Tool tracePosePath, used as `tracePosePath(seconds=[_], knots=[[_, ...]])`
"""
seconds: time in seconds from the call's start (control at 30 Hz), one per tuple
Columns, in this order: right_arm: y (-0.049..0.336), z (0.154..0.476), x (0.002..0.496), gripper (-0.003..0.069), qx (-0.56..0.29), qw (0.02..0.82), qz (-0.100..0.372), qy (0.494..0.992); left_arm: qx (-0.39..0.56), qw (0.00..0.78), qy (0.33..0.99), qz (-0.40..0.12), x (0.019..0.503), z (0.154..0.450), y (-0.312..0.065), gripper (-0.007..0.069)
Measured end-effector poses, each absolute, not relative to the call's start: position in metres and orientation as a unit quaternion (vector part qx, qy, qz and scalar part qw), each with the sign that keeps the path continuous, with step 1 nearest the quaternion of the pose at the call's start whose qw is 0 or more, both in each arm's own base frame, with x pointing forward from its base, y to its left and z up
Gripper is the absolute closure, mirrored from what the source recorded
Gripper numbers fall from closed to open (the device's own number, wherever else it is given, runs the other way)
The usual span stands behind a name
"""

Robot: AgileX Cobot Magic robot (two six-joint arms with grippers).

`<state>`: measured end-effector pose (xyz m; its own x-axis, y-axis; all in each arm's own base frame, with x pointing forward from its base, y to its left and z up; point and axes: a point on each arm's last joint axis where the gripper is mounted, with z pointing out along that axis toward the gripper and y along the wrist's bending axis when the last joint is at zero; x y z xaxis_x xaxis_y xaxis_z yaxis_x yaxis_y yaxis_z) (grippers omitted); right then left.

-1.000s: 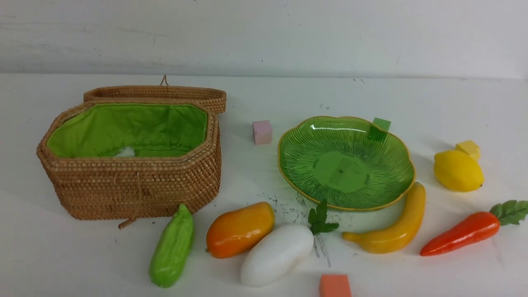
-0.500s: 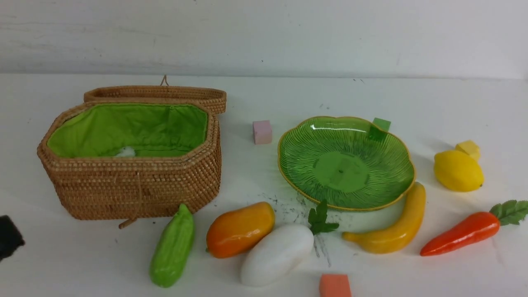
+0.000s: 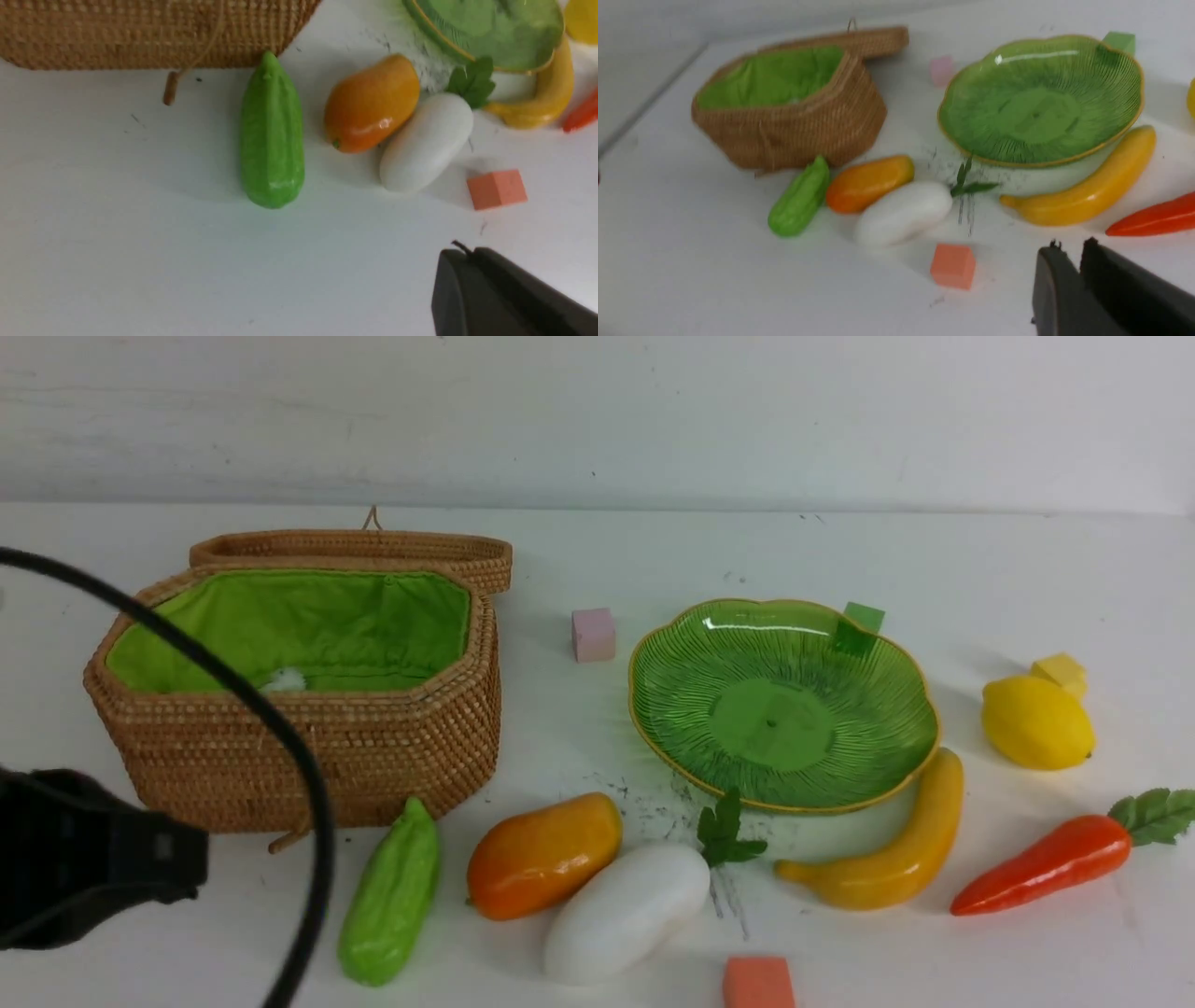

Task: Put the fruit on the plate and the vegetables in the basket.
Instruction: Take a chayote with your left arm and place it on the basket on the left.

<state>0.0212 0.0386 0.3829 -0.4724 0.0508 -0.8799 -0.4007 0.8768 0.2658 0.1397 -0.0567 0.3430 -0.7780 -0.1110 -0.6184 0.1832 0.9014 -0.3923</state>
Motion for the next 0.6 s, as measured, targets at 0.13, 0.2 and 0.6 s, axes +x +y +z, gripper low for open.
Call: tracePosePath(seconds=[0.13, 0.2, 0.6], knots=[[0.04, 0.429, 0.007, 0.0575, -0.186, 0.514, 0.244, 0.801, 0.093, 0.288, 0.932, -0.2, 0.153, 0.339, -0.083, 0.0638], [0.039, 0.444, -0.001, 0.0571, -0.223, 0.52, 0.257, 0.783, 0.107, 0.276, 0.939, -0.176, 0.162, 0.333, -0.091, 0.0638], [0.036, 0.455, -0.012, 0.0556, -0.312, 0.506, 0.268, 0.758, 0.109, 0.212, 0.968, -0.081, 0.226, 0.27, -0.113, 0.0369]])
